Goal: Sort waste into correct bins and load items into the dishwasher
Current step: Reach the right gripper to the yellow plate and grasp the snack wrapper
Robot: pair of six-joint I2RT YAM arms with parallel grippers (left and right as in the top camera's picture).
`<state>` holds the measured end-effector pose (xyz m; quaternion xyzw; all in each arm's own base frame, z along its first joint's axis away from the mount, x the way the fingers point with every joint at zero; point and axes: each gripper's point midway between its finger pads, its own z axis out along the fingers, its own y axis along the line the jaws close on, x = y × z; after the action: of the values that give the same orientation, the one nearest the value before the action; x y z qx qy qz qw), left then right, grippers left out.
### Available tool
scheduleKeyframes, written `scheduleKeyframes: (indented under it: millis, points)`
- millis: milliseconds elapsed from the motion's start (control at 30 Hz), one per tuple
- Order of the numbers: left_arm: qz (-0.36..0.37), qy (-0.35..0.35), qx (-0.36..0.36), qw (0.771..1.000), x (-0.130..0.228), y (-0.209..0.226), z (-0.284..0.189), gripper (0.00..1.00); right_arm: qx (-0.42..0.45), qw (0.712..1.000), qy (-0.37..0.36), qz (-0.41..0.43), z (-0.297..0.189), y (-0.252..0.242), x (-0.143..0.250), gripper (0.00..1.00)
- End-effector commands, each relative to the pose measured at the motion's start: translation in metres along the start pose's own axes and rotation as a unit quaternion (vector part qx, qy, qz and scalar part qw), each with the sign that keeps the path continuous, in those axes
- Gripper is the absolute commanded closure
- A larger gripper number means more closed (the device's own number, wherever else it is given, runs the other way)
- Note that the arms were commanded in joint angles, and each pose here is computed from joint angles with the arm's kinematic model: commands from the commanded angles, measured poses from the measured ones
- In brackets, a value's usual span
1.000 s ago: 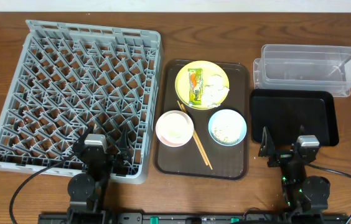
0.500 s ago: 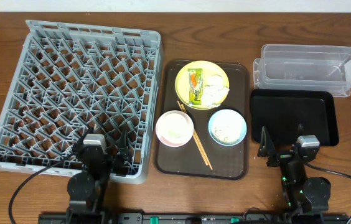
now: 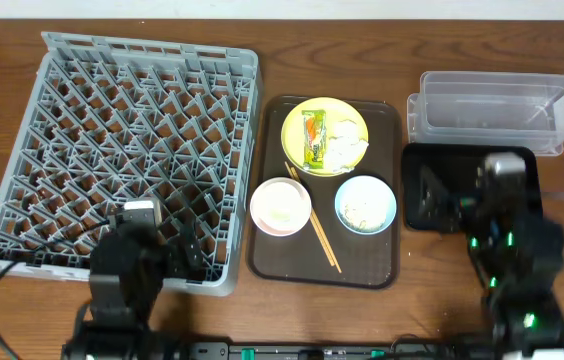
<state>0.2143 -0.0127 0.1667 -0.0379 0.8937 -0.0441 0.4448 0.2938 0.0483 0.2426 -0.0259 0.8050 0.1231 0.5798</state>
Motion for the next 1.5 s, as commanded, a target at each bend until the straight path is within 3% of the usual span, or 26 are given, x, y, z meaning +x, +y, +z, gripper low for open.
scheduleKeyframes:
  millis: [0, 133, 333, 600, 667, 800, 900, 1100, 1467]
  points:
    - [-0.003, 0.038, -0.011, 0.999, -0.014, -0.001, -0.006, 0.04, -0.077, 0.995, 0.054, -0.033, 0.027, 0.028, -0.031, 0.01]
    - [-0.002, 0.061, -0.015, 0.998, -0.016, -0.001, -0.004, 0.04, -0.124, 0.984, 0.121, -0.047, 0.057, 0.045, -0.045, 0.01]
    - [-0.002, 0.066, -0.015, 0.998, -0.015, -0.001, -0.002, 0.04, -0.182, 0.944, 0.244, -0.125, 0.093, 0.077, -0.028, 0.01]
    - [-0.002, 0.066, -0.015, 0.998, -0.015, -0.001, -0.002, 0.04, -0.262, 0.941, 0.21, -0.034, 0.152, 0.128, -0.036, 0.04]
    - [-0.002, 0.066, -0.015, 0.998, -0.015, -0.001, -0.002, 0.04, -0.233, 0.948, 0.216, -0.03, 0.172, 0.133, -0.023, 0.11]
    - [-0.002, 0.066, -0.015, 0.998, -0.015, -0.001, -0.002, 0.04, -0.147, 0.954, 0.259, -0.046, 0.204, 0.133, 0.025, 0.12]
    - [-0.002, 0.066, -0.015, 0.998, -0.015, -0.001, -0.002, 0.04, -0.083, 0.95, 0.294, -0.064, 0.221, 0.132, 0.067, 0.23]
    - [-0.002, 0.066, -0.015, 0.998, -0.015, -0.001, -0.002, 0.04, -0.015, 0.936, 0.349, -0.047, 0.235, 0.141, 0.137, 0.23]
    - [-0.002, 0.066, -0.015, 0.998, -0.015, -0.001, -0.002, 0.04, 0.032, 0.919, 0.391, -0.033, 0.237, 0.132, 0.186, 0.26]
